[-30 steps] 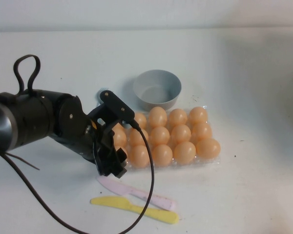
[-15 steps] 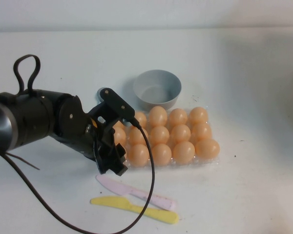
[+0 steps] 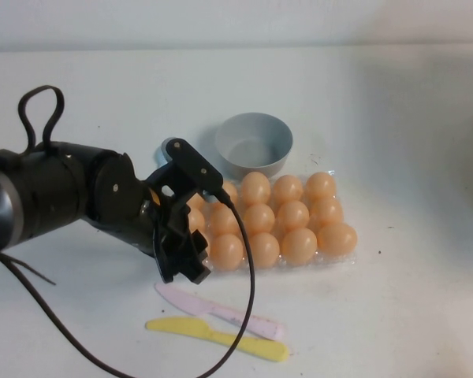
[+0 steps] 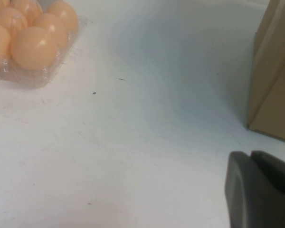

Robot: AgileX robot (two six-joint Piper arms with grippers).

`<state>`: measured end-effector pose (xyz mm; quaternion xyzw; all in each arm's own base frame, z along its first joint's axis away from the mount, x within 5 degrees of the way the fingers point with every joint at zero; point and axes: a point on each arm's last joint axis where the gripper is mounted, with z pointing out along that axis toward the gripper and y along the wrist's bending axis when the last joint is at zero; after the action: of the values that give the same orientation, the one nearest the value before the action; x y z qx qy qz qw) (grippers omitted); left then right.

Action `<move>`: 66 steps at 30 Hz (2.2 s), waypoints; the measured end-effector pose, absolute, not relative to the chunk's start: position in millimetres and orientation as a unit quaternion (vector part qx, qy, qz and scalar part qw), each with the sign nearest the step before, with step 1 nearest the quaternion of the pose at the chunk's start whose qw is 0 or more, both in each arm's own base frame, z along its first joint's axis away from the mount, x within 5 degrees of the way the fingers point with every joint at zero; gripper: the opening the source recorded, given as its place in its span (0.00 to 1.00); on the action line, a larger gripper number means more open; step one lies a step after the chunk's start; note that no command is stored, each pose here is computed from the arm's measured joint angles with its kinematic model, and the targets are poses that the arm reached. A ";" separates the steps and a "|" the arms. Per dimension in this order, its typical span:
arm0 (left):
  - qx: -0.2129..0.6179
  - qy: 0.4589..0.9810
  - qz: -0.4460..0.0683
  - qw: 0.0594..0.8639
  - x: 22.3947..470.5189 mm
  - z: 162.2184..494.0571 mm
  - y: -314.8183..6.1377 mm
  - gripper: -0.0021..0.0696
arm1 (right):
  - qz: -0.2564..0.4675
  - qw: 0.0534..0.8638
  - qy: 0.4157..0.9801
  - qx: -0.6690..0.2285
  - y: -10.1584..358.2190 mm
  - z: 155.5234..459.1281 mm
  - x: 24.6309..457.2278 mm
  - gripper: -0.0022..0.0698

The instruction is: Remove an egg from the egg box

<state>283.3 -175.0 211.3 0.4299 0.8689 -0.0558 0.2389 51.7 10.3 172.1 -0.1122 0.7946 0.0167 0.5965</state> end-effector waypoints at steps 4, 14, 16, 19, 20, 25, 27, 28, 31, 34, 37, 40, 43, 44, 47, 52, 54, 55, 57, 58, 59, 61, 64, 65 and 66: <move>0.423 0.868 -0.053 0.255 277.4 226.8 -173.2 0.48 | 0.017 0.596 0.795 -0.112 10.3 172.1 51.7 0.01; 0.395 0.856 -0.059 0.327 268.6 275.8 -169.5 0.47 | 0.017 0.596 0.795 -0.112 10.3 172.1 51.7 0.01; 0.388 0.842 -0.061 0.370 275.2 286.6 -172.9 0.47 | 0.017 0.596 0.795 -0.112 10.3 172.1 51.7 0.01; 0.370 0.808 -0.066 0.453 291.4 299.3 -181.7 0.47 | 0.017 0.596 0.795 -0.112 10.3 172.1 51.7 0.01; 0.362 0.795 -0.069 0.482 298.8 301.4 -185.8 0.47 | 0.017 0.596 0.795 -0.112 10.3 172.1 51.7 0.01; 0.339 0.755 -0.072 0.556 342.8 284.4 -211.2 0.47 | 0.017 0.596 0.795 -0.112 10.3 172.1 51.7 0.01; 0.335 0.756 -0.074 0.557 362.1 268.5 -222.9 0.47 | 0.017 0.596 0.795 -0.112 10.3 172.1 51.7 0.01; 0.332 0.759 -0.076 0.555 369.5 261.8 -227.5 0.47 | 0.017 0.596 0.795 -0.112 10.3 172.1 51.7 0.01; 0.318 0.771 -0.086 0.545 392.5 239.1 -241.6 0.47 | 0.017 0.596 0.795 -0.112 10.3 172.1 51.7 0.01; 0.307 0.781 -0.094 0.536 409.3 218.9 -252.0 0.47 | 0.017 0.596 0.795 -0.112 10.3 172.1 51.7 0.01; 0.304 0.790 -0.096 0.524 416.7 204.1 -256.6 0.47 | 0.017 0.596 0.795 -0.112 10.3 172.1 51.7 0.01; 0.304 0.797 -0.095 0.513 418.1 195.8 -256.4 0.49 | 0.017 0.596 0.795 -0.112 10.3 172.1 51.7 0.01; 0.297 0.803 -0.097 0.508 419.6 195.8 -253.8 0.57 | 0.017 0.596 0.795 -0.112 10.3 172.1 51.7 0.01; 0.293 0.804 -0.097 0.508 421.0 196.4 -252.1 0.60 | 0.017 0.596 0.795 -0.112 10.3 172.1 51.7 0.01; 0.290 0.808 -0.095 0.503 421.7 197.1 -248.8 0.67 | 0.017 0.596 0.795 -0.112 10.3 172.1 51.7 0.01; 0.298 0.803 -0.093 0.508 412.4 220.9 -244.7 0.69 | 0.017 0.596 0.795 -0.112 10.3 172.1 51.7 0.01; 0.301 0.797 -0.093 0.515 401.4 234.9 -240.4 0.66 | 0.017 0.596 0.795 -0.112 10.3 172.1 51.7 0.01; 0.301 0.793 -0.094 0.521 393.6 243.6 -236.8 0.62 | 0.017 0.596 0.795 -0.112 10.3 172.1 51.7 0.01; 0.301 0.782 -0.095 0.537 375.0 263.0 -226.2 0.47 | 0.017 0.596 0.795 -0.112 10.3 172.1 51.7 0.01; 0.300 0.776 -0.096 0.547 363.3 270.8 -219.1 0.37 | 0.017 0.596 0.795 -0.112 10.3 172.1 51.7 0.01; 0.300 0.770 -0.096 0.554 353.0 275.8 -212.9 0.28 | 0.017 0.596 0.795 -0.112 10.3 172.1 51.7 0.01; 0.296 0.755 -0.096 0.577 325.2 285.8 -195.1 0.13 | 0.017 0.596 0.795 -0.112 10.3 172.1 51.7 0.01; 0.278 0.742 -0.097 0.601 284.6 293.1 -164.1 0.06 | 0.017 0.596 0.795 -0.112 10.3 172.1 51.7 0.01; 0.270 0.743 -0.099 0.605 269.4 293.4 -152.9 0.05 | 0.017 0.596 0.795 -0.112 10.3 172.1 51.7 0.01; 0.259 0.744 -0.100 0.608 257.9 293.2 -142.9 0.04 | 0.017 0.596 0.795 -0.112 10.3 172.1 51.7 0.01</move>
<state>257.9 -142.9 293.2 0.2586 0.7440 -0.0999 0.6079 51.7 10.3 172.1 -0.1122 0.7946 0.0167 0.5965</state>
